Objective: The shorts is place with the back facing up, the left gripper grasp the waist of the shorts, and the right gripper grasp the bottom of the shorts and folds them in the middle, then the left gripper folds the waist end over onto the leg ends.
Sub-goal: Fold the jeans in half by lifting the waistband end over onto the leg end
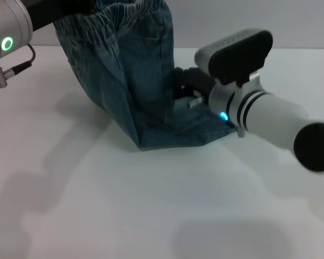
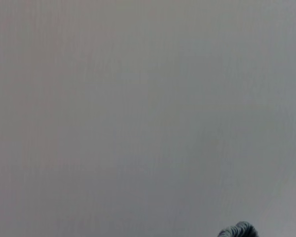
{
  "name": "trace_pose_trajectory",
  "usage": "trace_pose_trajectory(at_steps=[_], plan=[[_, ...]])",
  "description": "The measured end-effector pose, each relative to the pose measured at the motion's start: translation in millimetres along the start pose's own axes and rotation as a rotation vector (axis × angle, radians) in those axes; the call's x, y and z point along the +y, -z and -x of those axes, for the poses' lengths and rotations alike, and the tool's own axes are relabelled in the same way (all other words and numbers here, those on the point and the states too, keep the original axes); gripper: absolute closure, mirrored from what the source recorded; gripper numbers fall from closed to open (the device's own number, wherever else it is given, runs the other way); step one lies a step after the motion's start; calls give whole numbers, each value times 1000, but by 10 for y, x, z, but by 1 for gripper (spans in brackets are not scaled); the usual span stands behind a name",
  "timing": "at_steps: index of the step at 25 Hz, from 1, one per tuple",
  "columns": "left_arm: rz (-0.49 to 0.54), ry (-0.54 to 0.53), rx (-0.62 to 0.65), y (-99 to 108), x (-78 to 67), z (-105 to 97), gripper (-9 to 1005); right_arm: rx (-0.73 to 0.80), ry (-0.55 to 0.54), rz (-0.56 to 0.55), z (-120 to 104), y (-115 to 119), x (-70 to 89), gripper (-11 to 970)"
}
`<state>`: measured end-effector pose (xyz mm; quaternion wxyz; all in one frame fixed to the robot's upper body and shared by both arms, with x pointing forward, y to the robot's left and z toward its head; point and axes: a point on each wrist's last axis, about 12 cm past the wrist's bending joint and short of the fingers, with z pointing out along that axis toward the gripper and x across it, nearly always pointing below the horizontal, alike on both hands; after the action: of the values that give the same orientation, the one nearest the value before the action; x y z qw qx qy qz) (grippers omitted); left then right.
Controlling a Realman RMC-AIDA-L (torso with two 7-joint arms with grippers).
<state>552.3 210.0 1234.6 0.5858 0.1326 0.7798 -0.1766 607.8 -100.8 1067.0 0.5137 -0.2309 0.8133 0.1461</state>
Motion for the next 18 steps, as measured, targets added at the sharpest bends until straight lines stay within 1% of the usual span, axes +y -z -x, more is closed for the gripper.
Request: trace_pose_trajectory(at_steps=[6, 8, 12, 16, 18], plan=[[-6, -4, -10, -8, -21, 24, 927, 11, -4, 75, -116, 83, 250, 960], [-9, -5, -12, -12, -30, 27, 927, 12, -5, 86, -116, 90, 282, 960], [-17, -8, -17, -28, -63, 18, 927, 9, -1, 126, -82, 102, 396, 960], [-18, -8, -23, -18, -72, 17, 927, -6, 20, 173, 11, 97, 531, 960], [-18, -8, -23, -17, -75, 17, 927, -8, 27, 181, 25, 93, 554, 960]])
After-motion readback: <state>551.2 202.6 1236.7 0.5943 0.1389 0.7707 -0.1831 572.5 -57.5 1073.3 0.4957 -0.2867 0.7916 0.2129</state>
